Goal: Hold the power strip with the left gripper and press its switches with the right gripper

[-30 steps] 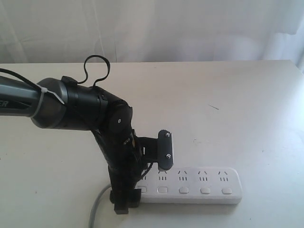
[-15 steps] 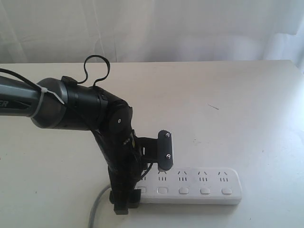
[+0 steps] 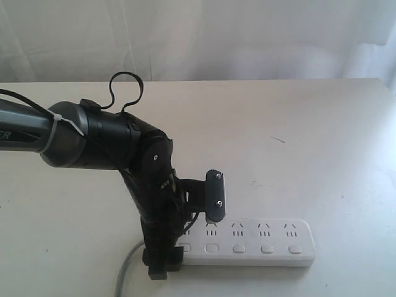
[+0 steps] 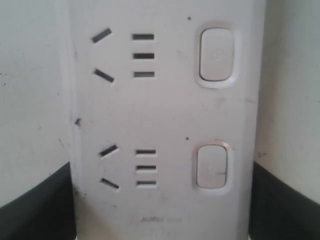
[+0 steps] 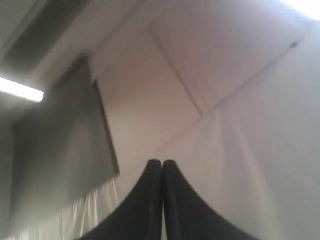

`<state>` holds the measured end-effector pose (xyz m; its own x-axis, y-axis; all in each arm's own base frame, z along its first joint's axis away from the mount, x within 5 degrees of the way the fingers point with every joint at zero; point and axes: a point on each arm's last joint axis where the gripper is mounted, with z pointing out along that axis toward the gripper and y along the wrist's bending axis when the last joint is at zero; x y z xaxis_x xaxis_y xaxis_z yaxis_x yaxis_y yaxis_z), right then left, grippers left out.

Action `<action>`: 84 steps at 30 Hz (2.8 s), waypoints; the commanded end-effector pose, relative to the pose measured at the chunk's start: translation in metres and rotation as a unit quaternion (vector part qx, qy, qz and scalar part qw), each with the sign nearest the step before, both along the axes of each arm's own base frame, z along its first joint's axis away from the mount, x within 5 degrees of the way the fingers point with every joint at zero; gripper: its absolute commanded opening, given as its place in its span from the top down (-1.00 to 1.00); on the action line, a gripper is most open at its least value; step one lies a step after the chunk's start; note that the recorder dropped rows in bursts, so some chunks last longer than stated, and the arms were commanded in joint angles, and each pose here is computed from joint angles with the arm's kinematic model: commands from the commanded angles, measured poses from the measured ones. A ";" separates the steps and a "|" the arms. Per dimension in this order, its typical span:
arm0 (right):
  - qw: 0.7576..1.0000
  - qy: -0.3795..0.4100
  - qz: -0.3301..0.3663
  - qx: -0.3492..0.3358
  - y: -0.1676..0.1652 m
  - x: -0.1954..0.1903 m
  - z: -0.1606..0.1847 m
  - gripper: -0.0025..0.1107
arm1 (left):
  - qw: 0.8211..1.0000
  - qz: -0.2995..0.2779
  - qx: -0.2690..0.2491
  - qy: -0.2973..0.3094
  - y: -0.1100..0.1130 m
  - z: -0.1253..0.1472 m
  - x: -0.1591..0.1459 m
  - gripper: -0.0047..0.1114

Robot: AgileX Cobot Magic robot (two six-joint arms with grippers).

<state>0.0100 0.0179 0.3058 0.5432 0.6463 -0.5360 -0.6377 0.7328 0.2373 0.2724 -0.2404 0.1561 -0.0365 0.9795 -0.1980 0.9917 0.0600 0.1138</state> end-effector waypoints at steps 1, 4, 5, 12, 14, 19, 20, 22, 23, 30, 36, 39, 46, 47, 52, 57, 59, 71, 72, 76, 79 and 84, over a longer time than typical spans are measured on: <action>0.964 0.073 -0.012 -0.256 0.031 0.010 0.024 0.96 | 1.000 0.002 0.005 0.015 0.002 0.002 -0.005 0.92; 0.922 0.144 0.004 -0.358 0.039 0.029 0.033 0.96 | 1.000 0.002 0.005 0.015 0.002 0.002 -0.005 0.92; 0.903 0.177 0.006 -0.392 0.041 0.037 0.031 0.96 | 1.000 0.002 0.005 0.015 0.002 0.002 -0.005 0.92; 0.836 0.307 0.140 -0.432 0.053 0.088 0.021 0.96 | 1.000 0.001 0.007 0.017 0.002 0.001 -0.005 0.92; 0.827 0.324 0.156 -0.433 0.054 0.097 0.016 0.96 | 1.000 0.001 0.010 0.021 0.002 0.001 -0.006 0.92; 0.811 0.358 0.167 -0.432 0.054 0.116 0.005 0.96 | 1.000 -0.002 0.013 0.025 0.003 0.001 -0.007 0.92; 0.810 0.364 0.164 -0.430 0.054 0.118 0.004 0.96 | 1.000 -0.001 0.011 0.023 0.003 0.001 -0.006 0.92; 0.810 0.384 0.142 -0.421 0.050 0.127 0.000 0.96 | 1.000 -0.001 0.009 0.019 0.002 0.001 -0.006 0.92; 0.809 0.393 0.130 -0.417 0.049 0.131 -0.001 0.96 | 1.000 -0.001 0.007 0.017 0.002 0.001 -0.005 0.92; 0.798 0.442 0.076 -0.402 0.042 0.154 -0.014 0.96 | 1.000 -0.001 0.006 0.016 0.002 0.001 -0.005 0.92; 0.760 0.480 0.089 -0.429 0.063 0.172 -0.039 0.96 | 1.000 -0.001 0.006 0.016 0.002 0.001 -0.005 0.92; 0.733 0.493 0.111 -0.455 0.082 0.177 -0.056 0.96 | 1.000 -0.001 0.006 0.016 0.002 0.001 -0.005 0.92; 0.681 0.506 0.137 -0.512 0.121 0.173 -0.087 0.96 | 1.000 -0.012 0.021 0.018 0.004 0.001 -0.006 0.92; 0.676 0.506 0.136 -0.519 0.125 0.172 -0.090 0.96 | 0.999 -0.014 0.026 0.020 0.005 0.001 -0.006 0.92; 0.645 0.526 0.140 -0.536 0.136 0.168 -0.110 0.96 | 0.999 -0.016 0.042 0.029 0.008 0.000 -0.008 0.92; 0.623 0.547 0.153 -0.538 0.140 0.163 -0.124 0.96 | 0.999 -0.008 0.043 0.032 0.008 0.000 -0.008 0.92; 0.617 0.558 0.154 -0.534 0.140 0.163 -0.128 0.96 | 0.999 -0.004 0.041 0.031 0.008 0.000 -0.008 0.92; 0.574 0.592 0.160 -0.543 0.144 0.166 -0.154 0.96 | 0.998 -0.003 0.045 0.036 0.009 0.000 -0.009 0.92; 0.572 0.594 0.161 -0.542 0.144 0.166 -0.155 0.96 | 0.998 -0.003 0.046 0.037 0.009 0.000 -0.009 0.92; 0.568 0.598 0.170 -0.539 0.145 0.165 -0.156 0.96 | 0.998 -0.002 0.047 0.040 0.009 0.000 -0.009 0.92; 0.569 0.598 0.168 -0.539 0.145 0.165 -0.156 0.96 | 0.998 -0.001 0.047 0.040 0.009 0.000 -0.009 0.92; 0.572 0.599 0.154 -0.539 0.143 0.168 -0.156 0.96 | 0.998 -0.001 0.047 0.040 0.009 0.000 -0.009 0.92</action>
